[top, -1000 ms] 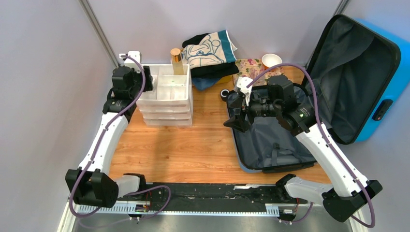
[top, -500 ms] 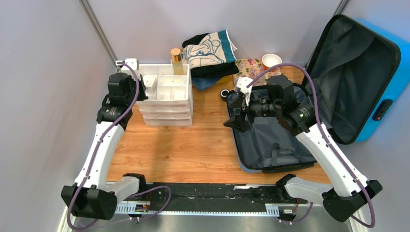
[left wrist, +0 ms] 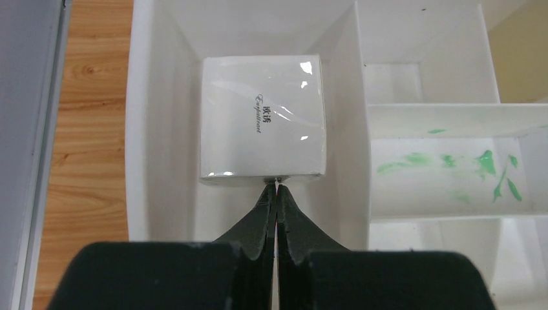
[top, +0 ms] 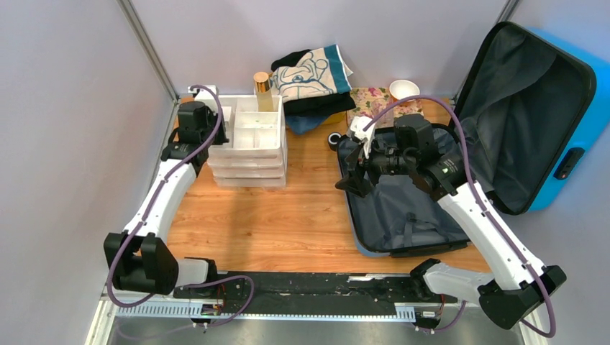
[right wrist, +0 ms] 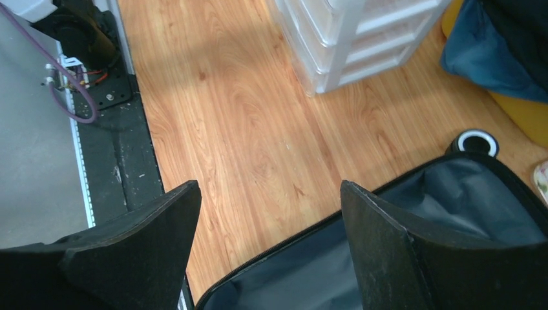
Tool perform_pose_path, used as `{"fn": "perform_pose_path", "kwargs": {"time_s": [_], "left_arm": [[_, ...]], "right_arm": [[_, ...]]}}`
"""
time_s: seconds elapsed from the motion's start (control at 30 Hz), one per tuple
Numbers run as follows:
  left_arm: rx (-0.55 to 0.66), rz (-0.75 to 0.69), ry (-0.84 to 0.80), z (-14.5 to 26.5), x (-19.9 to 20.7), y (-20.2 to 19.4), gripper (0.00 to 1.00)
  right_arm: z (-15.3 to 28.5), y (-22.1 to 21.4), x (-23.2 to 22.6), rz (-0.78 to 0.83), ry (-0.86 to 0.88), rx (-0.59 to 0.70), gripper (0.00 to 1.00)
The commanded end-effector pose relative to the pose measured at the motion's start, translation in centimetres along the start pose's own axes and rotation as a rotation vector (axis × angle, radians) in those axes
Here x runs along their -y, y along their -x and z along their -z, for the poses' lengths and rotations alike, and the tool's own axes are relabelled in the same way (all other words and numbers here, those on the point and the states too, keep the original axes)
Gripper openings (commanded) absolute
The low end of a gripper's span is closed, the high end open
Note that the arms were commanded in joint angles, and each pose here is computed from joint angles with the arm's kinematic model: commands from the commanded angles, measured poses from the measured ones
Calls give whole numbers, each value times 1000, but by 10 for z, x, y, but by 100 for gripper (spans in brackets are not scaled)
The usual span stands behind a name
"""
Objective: Open, take out, and arrange the luggage
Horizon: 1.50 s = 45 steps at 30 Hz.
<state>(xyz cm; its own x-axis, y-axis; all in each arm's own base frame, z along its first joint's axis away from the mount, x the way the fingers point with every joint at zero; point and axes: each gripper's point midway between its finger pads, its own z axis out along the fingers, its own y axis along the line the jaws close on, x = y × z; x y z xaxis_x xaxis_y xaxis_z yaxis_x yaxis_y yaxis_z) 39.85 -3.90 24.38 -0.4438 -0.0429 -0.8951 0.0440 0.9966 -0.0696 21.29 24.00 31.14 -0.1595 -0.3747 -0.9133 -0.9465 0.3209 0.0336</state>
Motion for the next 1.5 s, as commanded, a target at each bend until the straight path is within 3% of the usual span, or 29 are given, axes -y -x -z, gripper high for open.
{"fn": "perform_pose_path", "kwargs": {"time_s": [0.0,0.13,0.2,0.4,0.7,0.83,1.13,1.47], "left_arm": [[106,17,-12,-11,2,37,4],[116,9,-11,-12,2,46,16],[138,-10,-33,-6,5,53,32],[171,-37,-190,37,32,70,59],[163,8,-377,91,64,57,63],[167,8,-467,103,79,54,63],[157,42,-578,114,97,60,63],[146,68,-607,112,102,57,63]], "right_arm": [[2,-23,21,-81,-83,-75,84],[4,-51,49,-213,-148,-161,84],[5,-65,59,-248,-167,-201,84],[5,-126,88,-332,-236,-391,82],[-9,-194,118,-361,-339,-549,78],[-19,-210,137,-323,-369,-536,80],[-47,-236,156,-262,-345,-529,85],[-67,-264,153,-235,-301,-617,85]]}}
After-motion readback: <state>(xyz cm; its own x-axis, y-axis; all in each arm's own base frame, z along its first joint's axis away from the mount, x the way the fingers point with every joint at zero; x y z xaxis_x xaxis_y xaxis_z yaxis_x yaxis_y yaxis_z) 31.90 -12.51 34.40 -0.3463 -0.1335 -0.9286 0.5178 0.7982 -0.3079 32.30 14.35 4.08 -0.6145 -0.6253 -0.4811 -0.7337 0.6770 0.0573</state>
